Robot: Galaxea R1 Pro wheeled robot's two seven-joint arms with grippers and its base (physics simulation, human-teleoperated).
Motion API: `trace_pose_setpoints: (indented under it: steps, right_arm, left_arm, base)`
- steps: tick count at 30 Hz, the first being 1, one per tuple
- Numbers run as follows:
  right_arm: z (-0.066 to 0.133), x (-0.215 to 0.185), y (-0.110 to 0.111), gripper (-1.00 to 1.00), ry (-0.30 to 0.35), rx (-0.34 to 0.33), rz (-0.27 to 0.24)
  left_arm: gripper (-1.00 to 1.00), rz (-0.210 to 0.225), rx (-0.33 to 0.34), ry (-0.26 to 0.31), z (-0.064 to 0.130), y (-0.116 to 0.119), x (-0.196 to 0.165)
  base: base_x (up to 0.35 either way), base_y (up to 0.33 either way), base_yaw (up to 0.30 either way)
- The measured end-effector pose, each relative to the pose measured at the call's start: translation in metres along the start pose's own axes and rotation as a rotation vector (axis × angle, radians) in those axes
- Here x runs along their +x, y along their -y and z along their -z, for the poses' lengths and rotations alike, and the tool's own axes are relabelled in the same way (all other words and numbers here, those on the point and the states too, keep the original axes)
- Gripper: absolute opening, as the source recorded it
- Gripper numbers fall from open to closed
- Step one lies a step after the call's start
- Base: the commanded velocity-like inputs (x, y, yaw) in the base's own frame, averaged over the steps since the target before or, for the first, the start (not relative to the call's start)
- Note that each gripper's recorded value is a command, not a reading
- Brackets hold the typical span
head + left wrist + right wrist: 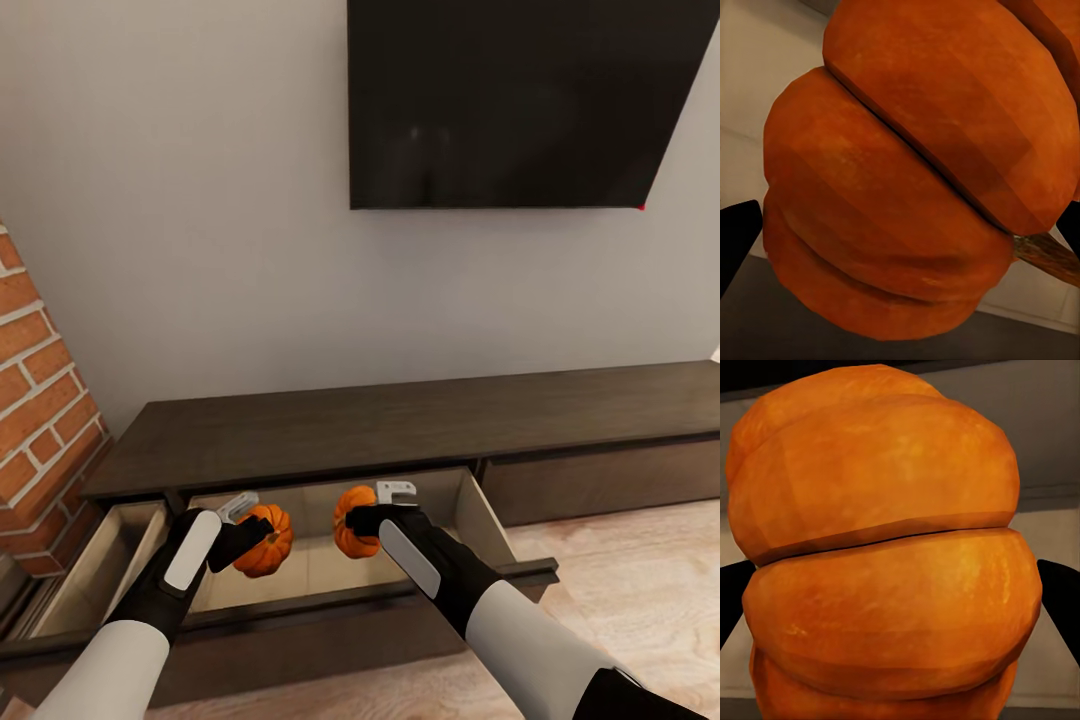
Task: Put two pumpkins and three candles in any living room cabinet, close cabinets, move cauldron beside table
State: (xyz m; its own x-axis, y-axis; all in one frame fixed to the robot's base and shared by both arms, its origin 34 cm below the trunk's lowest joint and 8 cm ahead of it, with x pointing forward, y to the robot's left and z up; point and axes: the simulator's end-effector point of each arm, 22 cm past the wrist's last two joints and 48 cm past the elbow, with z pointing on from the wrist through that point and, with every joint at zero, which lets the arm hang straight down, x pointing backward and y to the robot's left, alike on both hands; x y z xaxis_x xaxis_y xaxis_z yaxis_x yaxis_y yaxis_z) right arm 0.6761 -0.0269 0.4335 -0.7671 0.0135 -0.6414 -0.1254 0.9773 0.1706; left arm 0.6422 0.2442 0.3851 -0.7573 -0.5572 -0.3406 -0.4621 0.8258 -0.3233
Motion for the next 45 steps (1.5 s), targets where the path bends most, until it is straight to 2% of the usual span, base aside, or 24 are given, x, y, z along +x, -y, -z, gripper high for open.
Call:
trace_pose_setpoints:
  steps: [6, 9, 19, 35, 40, 45]
  right_arm:
    - [0.0, 0.002, 0.001, -1.0, -0.009, 0.001, 0.0]
    - [0.0, 0.011, 0.001, -1.0, -0.048, 0.0, 0.014]
    - [-0.018, 0.035, 0.008, -1.0, -0.105, 0.007, 0.011]
    - [-0.047, 0.053, 0.02, -1.0, -0.089, 0.028, -0.034]
    - [-0.055, 0.064, 0.022, -1.0, -0.108, 0.03, -0.038]
    - [-0.055, 0.064, 0.022, -1.0, -0.108, 0.03, -0.038]
  left_arm:
    - [-1.0, -0.003, -0.002, 0.001, 0.0, 0.0, 0.0]
    - [-1.0, -0.003, -0.004, 0.001, 0.0, 0.0, 0.0]
    - [-1.0, -0.01, -0.034, -0.029, -0.02, -0.01, 0.014]
    - [-1.0, -0.015, -0.084, -0.087, -0.051, -0.029, 0.039]
    - [-1.0, 0.004, -0.095, -0.057, -0.06, -0.032, 0.037]
    - [-1.0, -0.008, -0.094, -0.04, -0.061, -0.028, 0.036]
  base:
    - [0.018, 0.0, 0.0]
    - [0.001, 0.0, 0.0]
    - [0.0, 0.0, 0.0]
    - [0.0, 0.0, 0.0]
    - [0.0, 0.0, 0.0]
    - [0.0, 0.0, 0.0]
